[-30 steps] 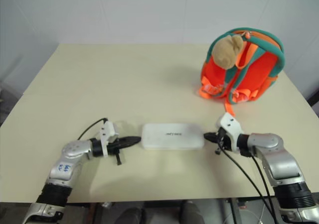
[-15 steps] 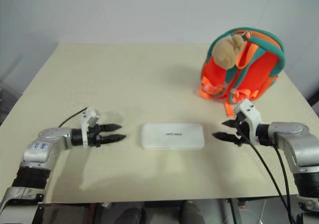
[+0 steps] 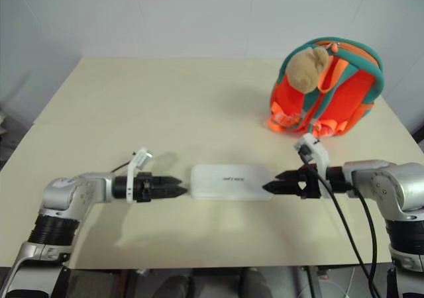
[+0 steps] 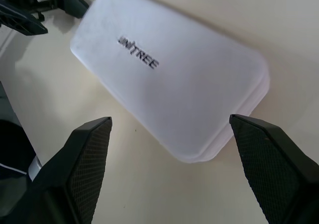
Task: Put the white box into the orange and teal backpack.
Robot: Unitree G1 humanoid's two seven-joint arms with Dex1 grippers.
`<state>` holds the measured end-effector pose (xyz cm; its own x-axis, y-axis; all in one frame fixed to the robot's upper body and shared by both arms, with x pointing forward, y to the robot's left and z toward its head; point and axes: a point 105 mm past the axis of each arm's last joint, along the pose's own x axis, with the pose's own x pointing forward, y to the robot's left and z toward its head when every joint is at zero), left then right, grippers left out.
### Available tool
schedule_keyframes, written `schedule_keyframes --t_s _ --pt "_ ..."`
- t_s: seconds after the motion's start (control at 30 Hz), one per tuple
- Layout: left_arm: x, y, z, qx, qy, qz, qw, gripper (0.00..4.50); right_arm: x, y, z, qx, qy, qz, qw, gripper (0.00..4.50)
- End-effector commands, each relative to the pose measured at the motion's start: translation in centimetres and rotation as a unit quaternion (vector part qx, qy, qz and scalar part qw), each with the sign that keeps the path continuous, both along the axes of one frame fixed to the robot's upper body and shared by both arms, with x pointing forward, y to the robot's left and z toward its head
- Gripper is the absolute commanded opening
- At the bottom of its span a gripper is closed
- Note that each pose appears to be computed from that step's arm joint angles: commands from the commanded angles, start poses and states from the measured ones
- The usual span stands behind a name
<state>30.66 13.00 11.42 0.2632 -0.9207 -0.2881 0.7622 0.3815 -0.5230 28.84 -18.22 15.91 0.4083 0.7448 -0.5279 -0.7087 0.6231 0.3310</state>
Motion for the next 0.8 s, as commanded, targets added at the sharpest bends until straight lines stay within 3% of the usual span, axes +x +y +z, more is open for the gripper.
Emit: schedule_keyframes --t_s 0.03,0.43,0.8 --pt "-0.2 -0.8 -0.7 0.009 0.004 -0.007 1.0 4.47 0.1 -0.1 0.5 -0.011 -0.012 -0.001 1.0 4.5" --pt "0.8 -1.1 -1.5 0.025 0.002 0.008 1.0 4.47 1.1 0.1 -0.6 -0.017 -0.019 -0.001 1.0 4.5" --pt "1.7 -2.5 -2.5 0.005 0.044 0.007 0.999 4.47 1.7 1.3 -1.0 0.001 -0.03 0.02 0.999 4.5"
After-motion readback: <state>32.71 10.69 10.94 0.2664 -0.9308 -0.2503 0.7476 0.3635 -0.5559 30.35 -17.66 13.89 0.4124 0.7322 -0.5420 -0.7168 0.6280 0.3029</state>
